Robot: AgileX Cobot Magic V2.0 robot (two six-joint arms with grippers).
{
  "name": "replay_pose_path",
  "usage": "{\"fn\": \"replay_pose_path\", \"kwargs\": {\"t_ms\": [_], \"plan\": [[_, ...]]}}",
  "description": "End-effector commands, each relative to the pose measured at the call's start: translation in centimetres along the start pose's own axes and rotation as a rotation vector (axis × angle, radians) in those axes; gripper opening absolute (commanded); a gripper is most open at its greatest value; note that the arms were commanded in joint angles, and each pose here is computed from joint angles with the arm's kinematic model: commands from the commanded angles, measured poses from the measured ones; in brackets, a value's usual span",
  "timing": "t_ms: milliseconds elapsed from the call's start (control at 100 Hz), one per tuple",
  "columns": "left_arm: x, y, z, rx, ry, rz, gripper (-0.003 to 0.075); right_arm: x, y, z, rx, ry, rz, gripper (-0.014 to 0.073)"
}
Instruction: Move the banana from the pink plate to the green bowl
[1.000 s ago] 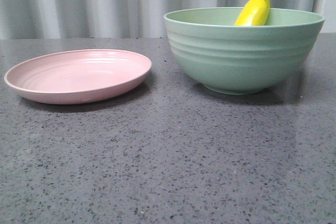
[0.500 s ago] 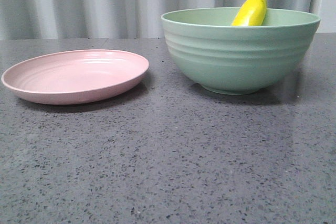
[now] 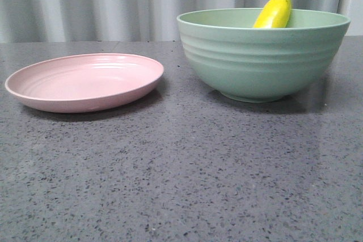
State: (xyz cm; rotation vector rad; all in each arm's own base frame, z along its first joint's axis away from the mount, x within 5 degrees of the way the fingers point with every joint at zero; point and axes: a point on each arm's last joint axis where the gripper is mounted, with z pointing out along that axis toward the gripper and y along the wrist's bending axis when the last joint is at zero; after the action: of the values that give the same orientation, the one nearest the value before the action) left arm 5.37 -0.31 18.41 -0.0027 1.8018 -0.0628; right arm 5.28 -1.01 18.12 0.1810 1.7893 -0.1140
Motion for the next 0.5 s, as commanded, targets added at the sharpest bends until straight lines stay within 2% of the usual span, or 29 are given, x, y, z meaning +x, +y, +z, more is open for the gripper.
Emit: {"fn": "replay_pose_path", "kwargs": {"t_ms": [0,490], "plan": [[0.34,0.04,0.01,-0.001,-0.045,-0.007,-0.0019,0.50,-0.03,0.13,0.004,-0.022,-0.013,-0.0076],[0.34,0.04,0.01,-0.001,-0.045,-0.007,-0.0019,0.53,-0.03,0.13,0.005,-0.018,-0.013,-0.0076]]}}
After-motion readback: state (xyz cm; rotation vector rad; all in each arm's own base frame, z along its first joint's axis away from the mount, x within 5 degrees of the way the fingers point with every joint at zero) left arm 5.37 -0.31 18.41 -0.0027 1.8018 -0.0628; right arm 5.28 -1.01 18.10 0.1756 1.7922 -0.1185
